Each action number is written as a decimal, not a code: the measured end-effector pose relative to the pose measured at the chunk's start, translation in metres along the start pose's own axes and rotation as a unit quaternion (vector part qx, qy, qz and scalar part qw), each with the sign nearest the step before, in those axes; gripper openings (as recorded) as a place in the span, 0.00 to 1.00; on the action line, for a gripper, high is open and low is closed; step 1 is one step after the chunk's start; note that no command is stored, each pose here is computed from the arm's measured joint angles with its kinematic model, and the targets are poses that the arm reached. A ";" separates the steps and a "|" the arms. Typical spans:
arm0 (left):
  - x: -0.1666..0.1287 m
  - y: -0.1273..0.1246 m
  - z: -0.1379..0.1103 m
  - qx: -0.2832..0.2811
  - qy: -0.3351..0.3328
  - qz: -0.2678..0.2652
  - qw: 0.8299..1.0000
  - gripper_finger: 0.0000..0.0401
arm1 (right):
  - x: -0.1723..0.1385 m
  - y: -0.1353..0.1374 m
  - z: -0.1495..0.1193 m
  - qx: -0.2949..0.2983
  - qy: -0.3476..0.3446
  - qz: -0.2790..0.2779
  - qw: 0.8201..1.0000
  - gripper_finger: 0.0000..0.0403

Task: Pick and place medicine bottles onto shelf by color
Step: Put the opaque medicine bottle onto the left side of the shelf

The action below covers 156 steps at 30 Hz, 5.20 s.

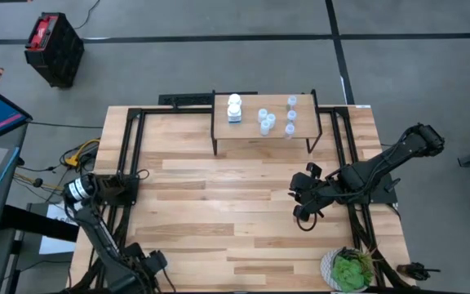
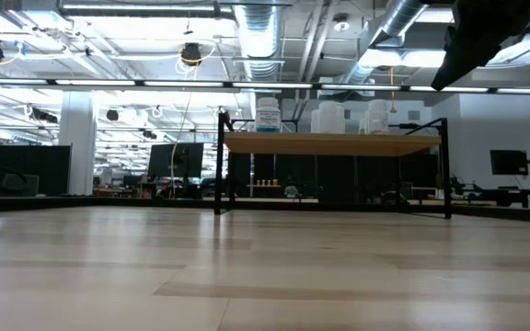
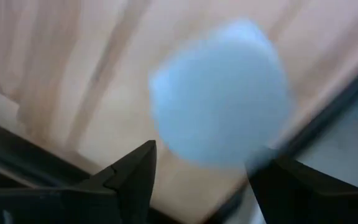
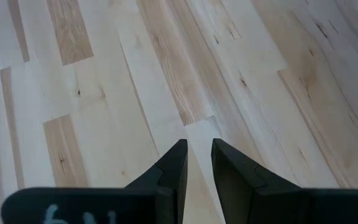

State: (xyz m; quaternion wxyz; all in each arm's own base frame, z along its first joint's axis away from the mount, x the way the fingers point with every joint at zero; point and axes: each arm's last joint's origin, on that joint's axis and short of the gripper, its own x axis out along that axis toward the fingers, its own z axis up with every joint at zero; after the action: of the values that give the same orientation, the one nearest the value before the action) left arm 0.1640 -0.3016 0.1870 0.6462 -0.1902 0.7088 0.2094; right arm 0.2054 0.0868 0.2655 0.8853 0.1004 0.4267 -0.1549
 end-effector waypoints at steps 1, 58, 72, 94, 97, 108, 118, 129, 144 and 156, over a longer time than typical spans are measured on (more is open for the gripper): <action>0.004 0.002 0.003 -0.004 -0.005 0.005 1.000 0.56 | 0.000 0.000 0.000 0.000 0.000 0.000 1.000 0.24; 0.017 0.006 0.020 -0.013 -0.041 0.005 0.999 0.50 | 0.000 0.001 0.000 -0.010 -0.001 0.003 1.000 0.24; 0.016 0.010 0.062 0.036 -0.086 0.020 0.995 0.04 | 0.000 0.000 0.000 -0.010 -0.001 0.003 1.000 0.24; 0.004 0.036 0.214 0.075 -0.186 -0.035 0.979 0.00 | 0.000 0.000 0.000 -0.012 0.002 0.001 1.000 0.24; 0.002 0.040 0.228 0.074 -0.195 -0.045 0.977 0.00 | 0.000 0.000 0.000 -0.012 0.004 0.003 1.000 0.24; -0.009 0.056 0.236 0.138 -0.138 0.003 0.981 0.00 | 0.000 0.000 -0.001 -0.012 0.009 0.009 1.000 0.24; -0.023 0.044 0.228 0.234 -0.035 -0.120 0.964 0.00 | 0.000 0.000 -0.001 -0.013 0.007 0.007 1.000 0.24; -0.026 0.019 0.217 0.194 -0.129 -0.137 0.963 0.00 | 0.000 0.000 -0.001 -0.012 0.007 0.007 1.000 0.24; 0.020 -0.032 0.206 0.193 -0.215 -0.146 0.946 0.00 | 0.004 -0.001 -0.006 -0.017 0.014 0.002 1.000 0.24; 0.015 -0.026 0.227 0.191 -0.293 -0.105 0.931 0.00 | 0.008 -0.002 -0.010 -0.021 0.022 -0.003 1.000 0.24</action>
State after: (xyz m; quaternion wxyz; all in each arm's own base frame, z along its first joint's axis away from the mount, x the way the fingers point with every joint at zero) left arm 0.3662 -0.2002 0.1528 0.8675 -0.0667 0.4906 0.0478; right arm 0.2017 0.0863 0.2531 0.8773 0.0837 0.4492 -0.1466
